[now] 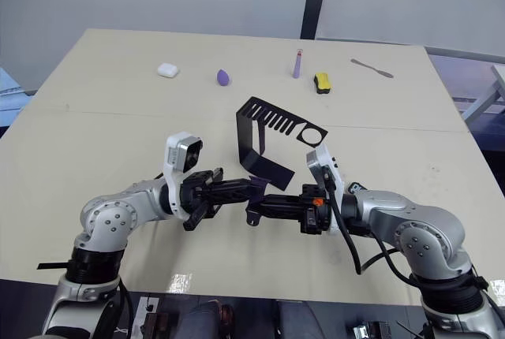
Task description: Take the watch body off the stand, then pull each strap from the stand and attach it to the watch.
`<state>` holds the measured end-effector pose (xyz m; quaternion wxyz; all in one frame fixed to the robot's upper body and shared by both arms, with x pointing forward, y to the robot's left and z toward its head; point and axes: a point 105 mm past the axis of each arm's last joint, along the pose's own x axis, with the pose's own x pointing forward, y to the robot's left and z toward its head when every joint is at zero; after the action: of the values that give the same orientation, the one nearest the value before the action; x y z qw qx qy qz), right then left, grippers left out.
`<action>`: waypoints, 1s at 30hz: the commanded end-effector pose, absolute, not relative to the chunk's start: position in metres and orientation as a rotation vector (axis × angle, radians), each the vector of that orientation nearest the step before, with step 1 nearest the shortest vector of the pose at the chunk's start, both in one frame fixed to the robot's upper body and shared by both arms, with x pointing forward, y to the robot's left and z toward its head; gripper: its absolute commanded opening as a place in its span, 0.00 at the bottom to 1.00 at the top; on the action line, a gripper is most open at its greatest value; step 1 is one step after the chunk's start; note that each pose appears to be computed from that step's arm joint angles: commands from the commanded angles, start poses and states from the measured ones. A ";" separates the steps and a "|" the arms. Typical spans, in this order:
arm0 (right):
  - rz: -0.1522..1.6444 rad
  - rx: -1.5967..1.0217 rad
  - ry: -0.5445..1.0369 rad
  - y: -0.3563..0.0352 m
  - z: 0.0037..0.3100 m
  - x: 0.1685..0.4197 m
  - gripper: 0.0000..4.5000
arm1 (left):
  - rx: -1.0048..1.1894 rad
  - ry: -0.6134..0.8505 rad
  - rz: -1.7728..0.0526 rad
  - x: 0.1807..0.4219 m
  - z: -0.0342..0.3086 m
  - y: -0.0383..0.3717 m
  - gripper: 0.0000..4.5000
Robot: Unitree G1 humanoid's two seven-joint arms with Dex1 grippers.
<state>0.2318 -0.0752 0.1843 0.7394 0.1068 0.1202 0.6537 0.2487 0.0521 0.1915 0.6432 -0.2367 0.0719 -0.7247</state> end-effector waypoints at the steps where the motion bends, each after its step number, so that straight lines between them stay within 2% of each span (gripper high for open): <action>1: 1.406 0.185 0.170 -0.077 0.198 0.236 0.00 | -0.525 0.129 -1.681 0.244 0.197 0.051 0.01; 7: 1.393 0.159 0.153 -0.079 0.198 0.236 0.00 | -0.498 0.122 -1.674 0.246 0.197 0.050 0.01; 8: 1.394 0.152 0.154 -0.080 0.198 0.234 0.14 | -0.484 0.116 -1.667 0.247 0.197 0.051 0.00; 10: 1.396 0.094 0.161 -0.085 0.197 0.227 0.32 | -0.428 0.105 -1.655 0.248 0.197 0.052 0.00; 13: 1.340 0.002 0.160 -0.096 0.194 0.220 0.66 | -0.334 0.097 -1.655 0.248 0.197 0.058 0.00; 16: 1.182 -0.049 0.142 -0.117 0.192 0.218 1.00 | -0.241 0.093 -1.662 0.246 0.199 0.069 0.00; 22: 0.755 -0.116 0.128 -0.163 0.172 0.215 1.00 | -0.094 0.079 -1.699 0.244 0.200 0.076 0.00; 26: 0.472 -0.109 0.142 -0.195 0.157 0.197 1.00 | -0.037 0.055 -1.740 0.244 0.200 0.073 0.00; 30: 0.346 -0.089 0.158 -0.213 0.149 0.180 1.00 | -0.015 0.053 -1.783 0.244 0.198 0.069 0.00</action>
<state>0.1822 -0.2090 0.1349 0.9756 -0.0158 0.1100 0.1892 0.2451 0.0714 0.1936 0.6392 -0.0204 0.0356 -0.7679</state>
